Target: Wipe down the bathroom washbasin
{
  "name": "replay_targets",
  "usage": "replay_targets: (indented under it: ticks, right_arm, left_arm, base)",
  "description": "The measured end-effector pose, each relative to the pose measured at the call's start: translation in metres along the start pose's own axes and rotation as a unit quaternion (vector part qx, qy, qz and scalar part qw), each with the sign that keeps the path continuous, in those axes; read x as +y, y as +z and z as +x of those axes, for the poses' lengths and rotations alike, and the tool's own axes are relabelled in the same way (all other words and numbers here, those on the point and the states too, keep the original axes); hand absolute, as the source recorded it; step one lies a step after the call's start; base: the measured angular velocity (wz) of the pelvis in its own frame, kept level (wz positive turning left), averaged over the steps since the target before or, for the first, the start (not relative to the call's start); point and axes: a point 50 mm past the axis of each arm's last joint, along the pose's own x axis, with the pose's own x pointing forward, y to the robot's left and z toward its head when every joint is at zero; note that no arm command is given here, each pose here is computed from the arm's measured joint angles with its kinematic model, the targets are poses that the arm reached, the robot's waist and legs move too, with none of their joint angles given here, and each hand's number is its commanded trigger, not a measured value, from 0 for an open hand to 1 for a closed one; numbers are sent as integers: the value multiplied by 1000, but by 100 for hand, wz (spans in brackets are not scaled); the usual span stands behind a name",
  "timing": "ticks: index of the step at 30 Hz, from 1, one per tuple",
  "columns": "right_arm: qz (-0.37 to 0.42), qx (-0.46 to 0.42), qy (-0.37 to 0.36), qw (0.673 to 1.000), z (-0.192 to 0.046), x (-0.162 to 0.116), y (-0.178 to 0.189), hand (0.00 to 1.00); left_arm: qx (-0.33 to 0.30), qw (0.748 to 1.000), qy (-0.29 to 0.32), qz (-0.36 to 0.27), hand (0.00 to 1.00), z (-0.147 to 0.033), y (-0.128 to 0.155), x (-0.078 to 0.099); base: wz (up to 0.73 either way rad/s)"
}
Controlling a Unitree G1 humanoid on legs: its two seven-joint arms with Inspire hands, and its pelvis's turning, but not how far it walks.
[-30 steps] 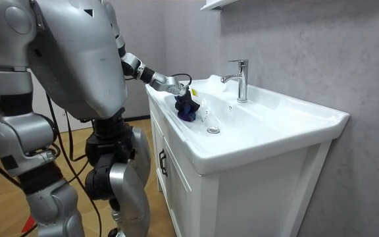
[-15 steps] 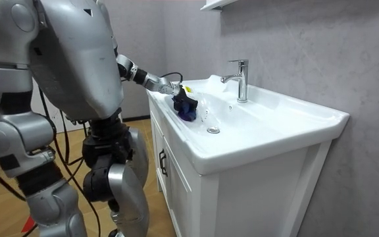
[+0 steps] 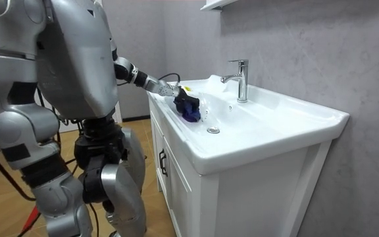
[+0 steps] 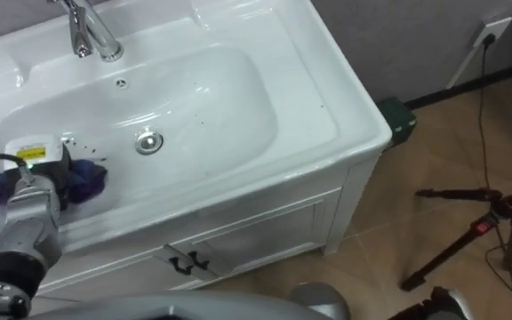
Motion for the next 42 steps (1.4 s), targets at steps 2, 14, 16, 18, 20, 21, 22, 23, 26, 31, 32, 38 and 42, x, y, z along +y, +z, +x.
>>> replay_targets:
  ticks: [2,14,16,18,20,21,22,23,26,31,32,38,42]
  right_arm:
    - [-7,-4,1,1000,0,1,1,0]
    - [-11,-18,21,1000,-2,15,6,0]
    - [-15,-18,23,999,-3,16,6,0]
    - [-18,-18,25,999,-3,18,6,0]
    - [-25,-22,28,999,-3,19,7,0]
    - [-28,-23,29,999,-3,20,7,0]
    - [-26,-24,31,999,-4,21,7,0]
    - [-25,-25,31,999,-4,21,8,0]
    - [-22,-26,31,999,-4,22,8,0]
    - [-10,-25,37,999,-4,24,8,0]
    - [-9,-26,36,999,-4,24,9,0]
    - [-2,-29,44,999,-5,30,13,0]
    - [-1,-33,44,998,-5,31,17,0]
  left_arm:
    - [2,1000,9,-8,100,2,0,5]
    - [-1,999,21,-28,100,16,9,26]
    - [-3,999,24,-27,100,18,11,30]
    - [-3,999,27,-22,100,20,13,33]
    - [-2,999,31,-22,100,21,14,37]
    - [-2,999,32,-28,100,22,15,38]
    - [-1,999,35,-34,100,24,15,40]
    - [-1,999,38,-37,100,25,16,43]
    - [-5,998,50,-39,100,28,17,46]
    - [4,994,76,-75,100,31,14,50]
    - [6,994,81,-78,100,31,13,51]
    - [19,988,110,-108,100,35,5,62]
    - [28,985,107,-131,100,40,-2,70]
  base:
    - [0]
    - [0]
    - [0]
    - [0]
    - [0]
    - [0]
    - [0]
    - [0]
    - [2]
    - [-1]
    - [-9]
    - [-2]
    - [-3]
